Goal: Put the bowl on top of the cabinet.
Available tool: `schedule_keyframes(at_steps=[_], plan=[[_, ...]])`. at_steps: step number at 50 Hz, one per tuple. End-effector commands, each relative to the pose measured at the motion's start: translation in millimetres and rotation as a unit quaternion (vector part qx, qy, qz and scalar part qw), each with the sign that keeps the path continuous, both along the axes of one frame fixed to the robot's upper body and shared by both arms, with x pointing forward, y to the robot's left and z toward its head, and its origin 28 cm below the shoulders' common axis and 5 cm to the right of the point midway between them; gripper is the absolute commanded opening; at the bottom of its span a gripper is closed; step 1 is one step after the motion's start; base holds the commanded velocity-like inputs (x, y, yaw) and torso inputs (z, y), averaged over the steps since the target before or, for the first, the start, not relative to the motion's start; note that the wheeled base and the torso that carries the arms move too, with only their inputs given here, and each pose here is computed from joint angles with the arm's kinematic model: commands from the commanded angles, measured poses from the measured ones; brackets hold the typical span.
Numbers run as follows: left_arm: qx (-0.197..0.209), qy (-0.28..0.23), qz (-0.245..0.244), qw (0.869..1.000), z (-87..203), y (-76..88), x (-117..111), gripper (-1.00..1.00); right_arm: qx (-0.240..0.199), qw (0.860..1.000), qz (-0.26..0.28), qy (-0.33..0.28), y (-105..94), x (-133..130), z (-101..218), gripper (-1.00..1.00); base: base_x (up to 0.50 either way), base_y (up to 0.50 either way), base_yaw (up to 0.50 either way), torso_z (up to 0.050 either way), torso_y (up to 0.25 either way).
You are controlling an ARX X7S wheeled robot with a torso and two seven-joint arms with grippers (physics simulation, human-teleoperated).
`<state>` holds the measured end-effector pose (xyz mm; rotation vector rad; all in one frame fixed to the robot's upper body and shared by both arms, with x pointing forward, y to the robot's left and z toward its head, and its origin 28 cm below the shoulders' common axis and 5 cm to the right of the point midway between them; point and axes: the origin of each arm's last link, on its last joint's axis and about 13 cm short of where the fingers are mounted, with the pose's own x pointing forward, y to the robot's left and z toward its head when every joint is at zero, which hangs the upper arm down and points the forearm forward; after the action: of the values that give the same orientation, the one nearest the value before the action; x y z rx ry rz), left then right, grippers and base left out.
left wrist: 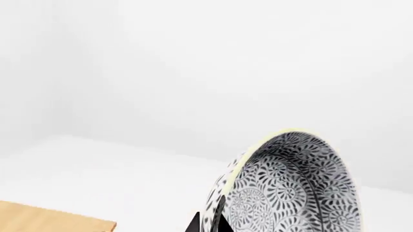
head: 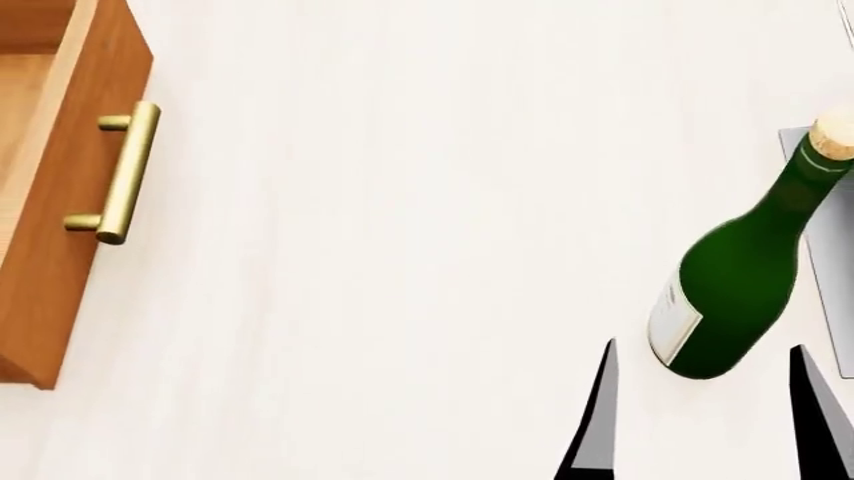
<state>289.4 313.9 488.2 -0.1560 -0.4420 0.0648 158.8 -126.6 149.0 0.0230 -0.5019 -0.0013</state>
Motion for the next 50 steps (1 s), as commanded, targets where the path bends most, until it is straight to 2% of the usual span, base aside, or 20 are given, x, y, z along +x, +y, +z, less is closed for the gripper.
schedule_keyframes(at_steps=[1,2,13,20,23,25,27,32,36,37,40,42,50], plan=[[-0.15,-0.038,0.083,0.984,11.1,31.6,-8.6,-1.0,0.0,1.0,-0.002,0.0,-0.5,0.0,0.0,1.0,0.0,0.0,0.0,-0.021,0.25],[-0.152,-0.033,0.096,0.983,9.5,32.4,-7.4,-1.0,0.0,1.0,-0.002,0.001,-0.5,0.1,-0.1,1.0,0.0,0.0,0.0,-0.021,0.25],[-0.192,-0.035,0.104,0.975,3.4,48.0,-14.5,-1.0,0.0,1.0,-0.003,0.002,-1.1,0.4,0.1,1.0,0.0,0.0,0.0,-0.022,0.25],[-0.198,-0.031,0.094,0.975,2.1,50.5,-20.3,-1.0,0.0,1.0,-0.003,0.002,-1.0,0.6,-0.1,1.0,0.0,0.0,0.0,-0.022,0.25],[-0.219,-0.018,0.095,0.971,-1.4,56.0,-20.3,-1.0,-0.002,1.0,-0.003,0.003,-0.7,0.9,-1.0,1.0,0.0,0.0,0.0,-0.022,0.25],[-0.219,-0.018,0.095,0.971,-1.4,56.0,-20.3,-1.0,-0.002,1.0,-0.003,0.003,-0.6,0.9,-1.0,1.0,0.0,0.0,0.0,-0.022,0.25],[-0.236,-0.012,0.11,0.965,-5.2,63.1,-20.0,-1.0,-0.002,1.0,-0.003,0.003,-0.5,1.4,-1.3,1.0,0.0,0.0,0.0,0.0,0.0],[-0.246,-0.007,0.132,0.96,-13.7,74.5,-21.6,-1.0,-0.003,1.0,-0.003,0.004,-0.2,1.6,-1.7,1.0,0.0,0.0,0.0,0.0,0.0],[-0.245,-0.01,0.132,0.961,-14.7,75.5,-22.1,-1.0,-0.003,1.0,-0.003,0.004,0.0,1.6,-1.9,1.0,0.0,0.0,0.0,0.0,0.0],[-0.275,0.012,0.129,0.953,-22.2,81.5,-18.5,-1.0,-0.005,1.0,-0.003,0.005,0.7,1.9,-2.6,1.0,0.0,0.0,0.0,0.0,0.0],[-0.288,0.015,0.128,0.949,-24.6,83.7,-17.0,-1.0,-0.005,1.0,-0.003,0.005,0.7,1.9,-2.6,1.0,0.0,0.0,0.0,0.0,0.0],[-0.318,0.034,0.132,0.938,-28.9,87.5,-13.4,-1.0,-0.005,1.0,-0.003,0.006,0.8,2.6,-2.8,1.0,0.0,0.0,0.0,0.0,0.0],[-0.344,0.036,0.113,0.932,-34.9,92.7,-11.6,-1.0,-0.008,1.0,-0.003,0.008,1.3,3.2,-3.8,1.0,0.0,0.0,0.0,0.0,0.0]])
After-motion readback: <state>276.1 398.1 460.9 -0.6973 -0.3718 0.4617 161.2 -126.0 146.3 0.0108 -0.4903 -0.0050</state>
